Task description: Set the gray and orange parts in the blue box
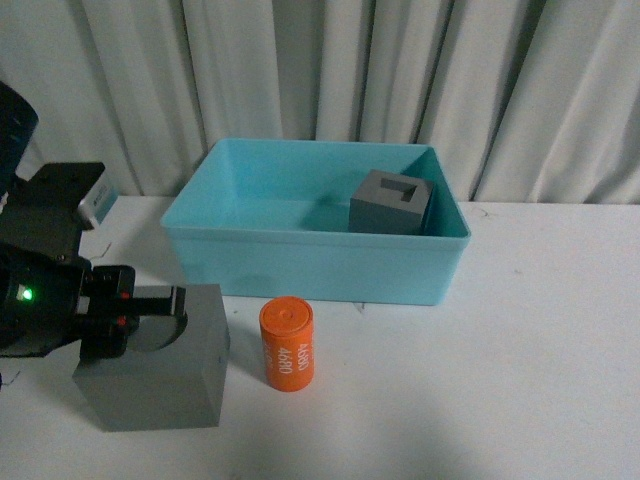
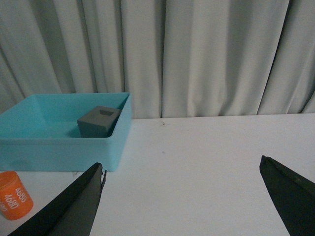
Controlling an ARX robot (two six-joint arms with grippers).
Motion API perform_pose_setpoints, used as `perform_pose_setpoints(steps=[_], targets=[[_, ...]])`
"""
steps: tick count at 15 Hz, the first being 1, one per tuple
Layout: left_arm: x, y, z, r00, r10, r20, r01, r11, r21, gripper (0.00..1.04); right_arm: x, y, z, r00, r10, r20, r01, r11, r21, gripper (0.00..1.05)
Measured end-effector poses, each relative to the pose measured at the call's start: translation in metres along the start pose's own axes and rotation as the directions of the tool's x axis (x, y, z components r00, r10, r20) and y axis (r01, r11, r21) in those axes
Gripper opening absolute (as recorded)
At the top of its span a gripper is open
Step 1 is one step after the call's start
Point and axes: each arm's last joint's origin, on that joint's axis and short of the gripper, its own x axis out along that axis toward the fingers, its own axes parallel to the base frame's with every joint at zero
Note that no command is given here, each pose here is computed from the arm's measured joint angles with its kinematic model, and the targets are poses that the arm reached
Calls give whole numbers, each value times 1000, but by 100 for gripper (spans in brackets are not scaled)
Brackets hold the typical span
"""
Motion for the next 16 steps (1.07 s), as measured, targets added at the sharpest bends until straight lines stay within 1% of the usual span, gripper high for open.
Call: perform_pose_setpoints(steps=[1, 2, 3, 5, 6, 8, 10, 13, 16], targets=[[-53, -18, 77, 966, -96, 239, 104, 994, -23, 21, 0, 0, 0, 1000, 0, 0, 0, 1000, 0, 98], [-81, -46, 142, 892, -171, 418, 180, 984, 19, 20, 0, 0, 0, 1000, 0, 0, 0, 1000, 0, 98], [-52, -63, 166, 890, -177, 419, 174, 984, 46, 20, 0, 0, 0, 1000, 0, 0, 0, 1000, 0, 98], [-10, -73, 176, 902, -137, 409, 122, 990, 65, 20, 0, 0, 0, 1000, 0, 0, 0, 1000, 0, 98], [9, -73, 177, 909, -115, 400, 92, 993, 77, 20, 0, 0, 0, 1000, 0, 0, 0, 1000, 0, 98], [40, -70, 175, 926, -77, 369, 51, 995, 81, 20, 0, 0, 0, 1000, 0, 0, 0, 1000, 0, 98], [63, -62, 168, 941, -41, 336, 15, 997, 82, 20, 0, 0, 0, 1000, 0, 0, 0, 1000, 0, 98], [83, -51, 160, 953, 7, 303, -33, 996, 79, 20, 0, 0, 0, 1000, 0, 0, 0, 1000, 0, 98], [90, -45, 158, 952, 19, 304, -43, 996, 73, 20, 0, 0, 0, 1000, 0, 0, 0, 1000, 0, 98]])
